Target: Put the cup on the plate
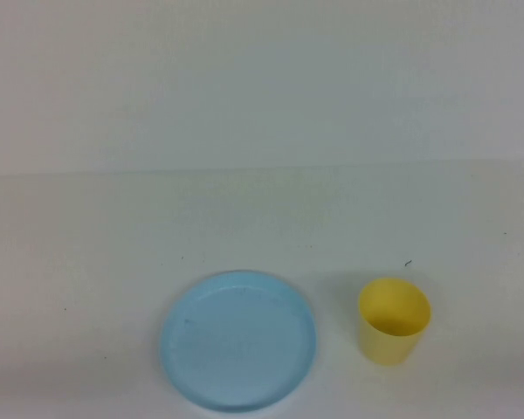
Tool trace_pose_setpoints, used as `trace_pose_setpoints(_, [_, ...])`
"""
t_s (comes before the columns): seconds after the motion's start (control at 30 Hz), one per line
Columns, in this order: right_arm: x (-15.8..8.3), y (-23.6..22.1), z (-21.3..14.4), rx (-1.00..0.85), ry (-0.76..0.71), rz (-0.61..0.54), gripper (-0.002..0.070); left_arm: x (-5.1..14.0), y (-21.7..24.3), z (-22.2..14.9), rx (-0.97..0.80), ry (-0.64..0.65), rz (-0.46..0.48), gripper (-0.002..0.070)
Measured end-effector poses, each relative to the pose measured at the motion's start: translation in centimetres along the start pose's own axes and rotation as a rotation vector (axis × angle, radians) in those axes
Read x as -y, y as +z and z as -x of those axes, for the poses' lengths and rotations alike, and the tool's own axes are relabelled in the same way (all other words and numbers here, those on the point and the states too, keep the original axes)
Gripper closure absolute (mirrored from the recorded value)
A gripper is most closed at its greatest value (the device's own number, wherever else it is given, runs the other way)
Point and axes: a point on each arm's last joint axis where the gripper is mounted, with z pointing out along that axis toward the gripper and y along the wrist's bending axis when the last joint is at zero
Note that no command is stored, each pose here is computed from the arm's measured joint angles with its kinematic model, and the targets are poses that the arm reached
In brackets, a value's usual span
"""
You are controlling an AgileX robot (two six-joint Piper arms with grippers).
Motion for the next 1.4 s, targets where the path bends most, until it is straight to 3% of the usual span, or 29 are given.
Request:
trace_pose_setpoints(0.4, [-0.2, -0.2, 1.7, 0.187, 0.004, 0.018, 0.0675, -0.2, 0.0, 0.4, 0.049, -0.437, 0.007, 0.0675])
trace_pose_setpoints(0.7, [-0.2, -0.2, 2.0, 0.223, 0.004, 0.022, 0.0675, -0.1, 0.0, 0.2, 0.029, -0.528, 0.003, 0.0675])
trace_pose_setpoints(0.8, [-0.2, -0.2, 2.2, 0.184, -0.038, 0.02, 0.0675, -0.1, -0.1, 1.2, 0.001, -0.527, -0.01, 0.0675])
trace_pose_setpoints(0.97, [-0.1, -1.0, 5.7, 0.091, -0.049, -0.013, 0.0675, -0.4, -0.6, 5.4, -0.046, -0.438, -0.042, 0.0675])
trace_pose_setpoints(1.2, [0.1, -0.4, 8.7, -0.293, -0.032, -0.059, 0.0675, -0.2, 1.4, 9.7, -0.323, -0.091, -0.166, 0.0675])
trace_pose_setpoints(1.3, [-0.3, 0.9, 9.1, -0.475, -0.062, -0.013, 0.0675, 0.1, 2.8, 10.6, -0.304, -0.145, -0.212, 0.0675])
trace_pose_setpoints(1.4, [-1.3, 2.2, 9.5, -0.581, -0.06, 0.09, 0.0675, 1.1, 4.6, 10.6, -0.407, -0.106, -0.332, 0.0674])
